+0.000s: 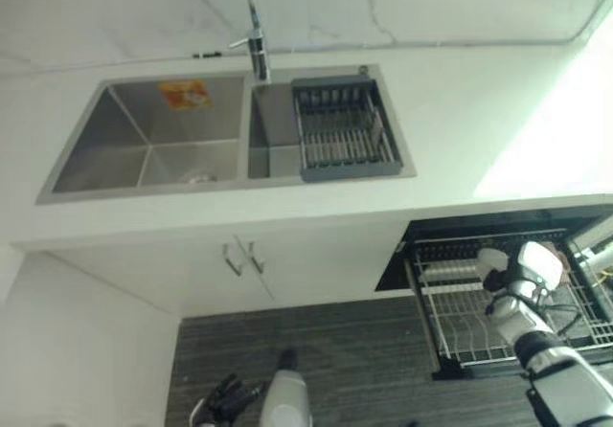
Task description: Place the dishes in the dishwasher.
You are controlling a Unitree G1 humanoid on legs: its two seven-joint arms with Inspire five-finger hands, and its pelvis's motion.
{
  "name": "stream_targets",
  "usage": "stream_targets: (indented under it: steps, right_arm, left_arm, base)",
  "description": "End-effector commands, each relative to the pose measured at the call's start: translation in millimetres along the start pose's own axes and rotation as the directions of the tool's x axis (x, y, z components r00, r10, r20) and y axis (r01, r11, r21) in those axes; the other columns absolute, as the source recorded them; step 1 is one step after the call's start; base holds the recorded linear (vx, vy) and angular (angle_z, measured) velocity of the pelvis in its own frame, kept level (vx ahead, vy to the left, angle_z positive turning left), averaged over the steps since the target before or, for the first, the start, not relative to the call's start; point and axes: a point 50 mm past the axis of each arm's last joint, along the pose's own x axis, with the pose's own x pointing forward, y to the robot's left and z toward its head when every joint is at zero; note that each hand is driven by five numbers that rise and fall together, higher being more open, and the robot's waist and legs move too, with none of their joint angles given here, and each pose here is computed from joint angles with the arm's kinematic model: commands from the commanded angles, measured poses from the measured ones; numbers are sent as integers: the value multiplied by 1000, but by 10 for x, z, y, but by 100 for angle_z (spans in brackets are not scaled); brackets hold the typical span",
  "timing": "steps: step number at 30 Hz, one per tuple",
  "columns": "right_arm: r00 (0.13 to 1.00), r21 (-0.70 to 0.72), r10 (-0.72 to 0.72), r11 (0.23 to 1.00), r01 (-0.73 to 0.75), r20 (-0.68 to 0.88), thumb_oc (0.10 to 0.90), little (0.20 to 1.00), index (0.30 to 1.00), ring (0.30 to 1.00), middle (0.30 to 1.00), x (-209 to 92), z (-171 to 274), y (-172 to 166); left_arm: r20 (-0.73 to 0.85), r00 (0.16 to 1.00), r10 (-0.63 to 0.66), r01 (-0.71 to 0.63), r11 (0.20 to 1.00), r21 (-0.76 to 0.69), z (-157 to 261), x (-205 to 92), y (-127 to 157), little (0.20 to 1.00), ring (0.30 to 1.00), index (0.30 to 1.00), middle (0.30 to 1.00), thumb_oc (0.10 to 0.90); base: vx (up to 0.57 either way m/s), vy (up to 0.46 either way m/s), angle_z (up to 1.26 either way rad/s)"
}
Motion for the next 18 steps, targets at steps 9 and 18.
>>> stream_targets:
  steps: [9, 18]
  right_arm:
    - [886, 36, -458, 889, 456, 79, 400, 300, 300, 300, 300, 408, 452, -1120]
    - [964, 36, -266, 963, 266, 15, 400, 300, 300, 300, 300, 401, 457, -871]
  left_arm:
    - [202, 976, -79, 84, 996, -16, 570, 37, -131, 900, 900, 900, 900, 800]
    - [267, 956, -122, 136, 990, -35, 762, 48, -248, 900, 900, 900, 900, 800]
  base:
    - [-82, -45, 9]
    - [-49, -21, 4]
